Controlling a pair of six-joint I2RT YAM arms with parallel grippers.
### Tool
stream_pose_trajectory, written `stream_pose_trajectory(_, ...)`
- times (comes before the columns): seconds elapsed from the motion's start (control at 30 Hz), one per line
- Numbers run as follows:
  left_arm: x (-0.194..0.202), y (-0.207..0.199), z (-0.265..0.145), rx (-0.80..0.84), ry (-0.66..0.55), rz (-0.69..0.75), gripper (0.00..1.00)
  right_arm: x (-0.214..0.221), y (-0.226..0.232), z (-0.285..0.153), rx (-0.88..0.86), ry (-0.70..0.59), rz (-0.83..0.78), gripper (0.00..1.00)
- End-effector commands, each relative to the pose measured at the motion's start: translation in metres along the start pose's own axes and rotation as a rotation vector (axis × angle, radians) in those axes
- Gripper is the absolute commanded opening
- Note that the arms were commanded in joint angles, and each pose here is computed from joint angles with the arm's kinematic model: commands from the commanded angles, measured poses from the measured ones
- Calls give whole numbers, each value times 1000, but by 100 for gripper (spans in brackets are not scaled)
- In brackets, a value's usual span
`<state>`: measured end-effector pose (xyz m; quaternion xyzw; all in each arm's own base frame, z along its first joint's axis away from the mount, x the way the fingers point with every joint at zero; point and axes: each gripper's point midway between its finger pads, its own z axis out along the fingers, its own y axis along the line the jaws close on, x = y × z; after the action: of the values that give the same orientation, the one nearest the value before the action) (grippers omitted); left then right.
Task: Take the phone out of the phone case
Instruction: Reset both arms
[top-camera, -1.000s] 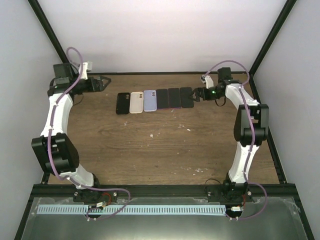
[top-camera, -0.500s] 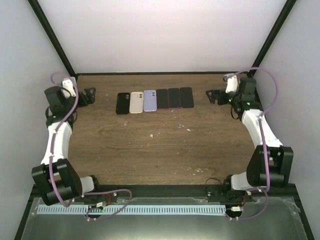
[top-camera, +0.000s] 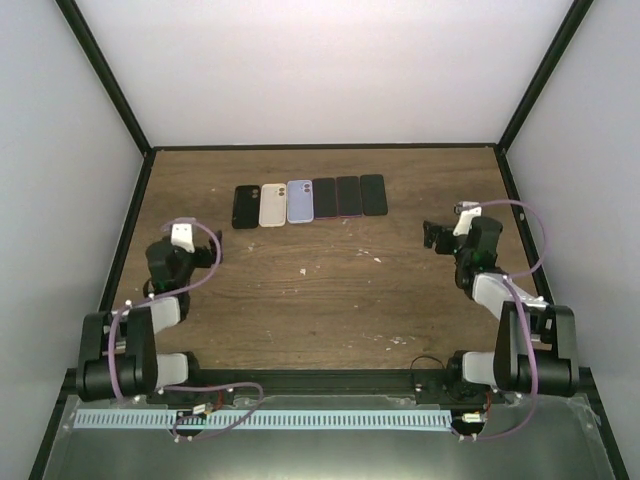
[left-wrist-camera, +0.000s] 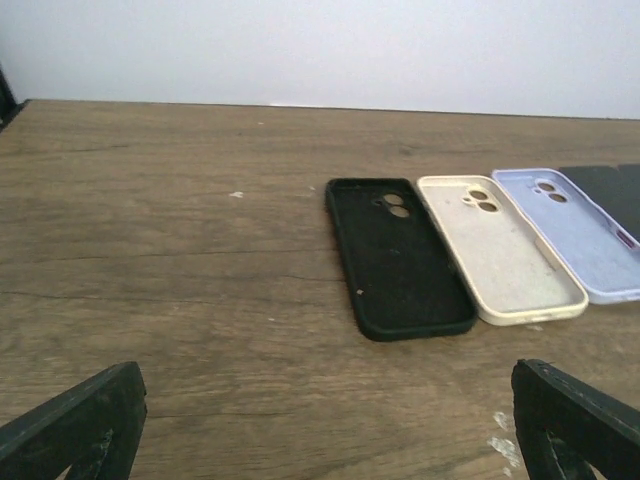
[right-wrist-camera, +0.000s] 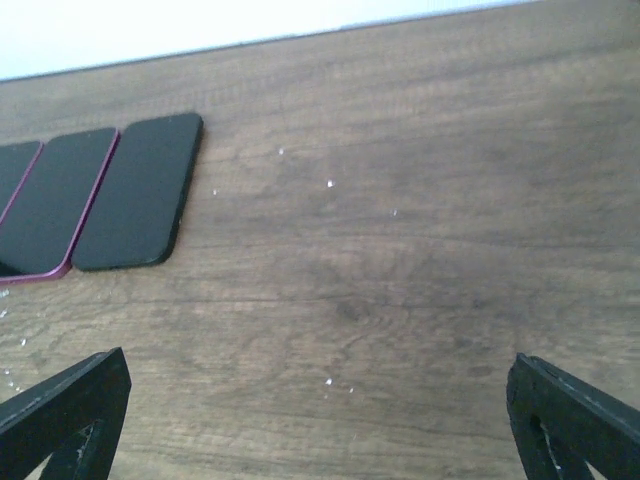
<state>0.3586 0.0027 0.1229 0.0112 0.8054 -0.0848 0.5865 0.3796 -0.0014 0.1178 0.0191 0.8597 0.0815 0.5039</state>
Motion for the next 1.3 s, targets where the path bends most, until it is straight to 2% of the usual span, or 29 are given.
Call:
stream_pose_trajectory(0.0, -39, -19, -6, 36, -266, 112, 100, -51, 5, -20, 10, -313, -99, 100)
stream_pose_trajectory(0.17, -26, -8, 0, -132, -294, 116, 100, -45, 22, -23, -26, -370, -165, 100)
stream_pose_trajectory(0.23, -26, -17, -2, -116, -335, 152, 100, -45, 29, -24, -27, -400, -181, 100)
stream_pose_trajectory(0.33, -19, -40, 2, 0, -297, 223, 100, -37, 45, -28, -63, -438, -255, 100)
stream_pose_trajectory(0.5, -21, -29, 9, -55, -279, 187, 100, -27, 53, -40, -86, -530, -331, 100)
stream_pose_trajectory(0.7, -22, -11, 27, -116, -209, 128, 100, -20, 35, -28, -6, -505, -267, 100)
stream_pose_trajectory(1.27, -21, -6, 31, -109, -192, 104, 100, -22, 29, -17, -60, -461, -230, 100)
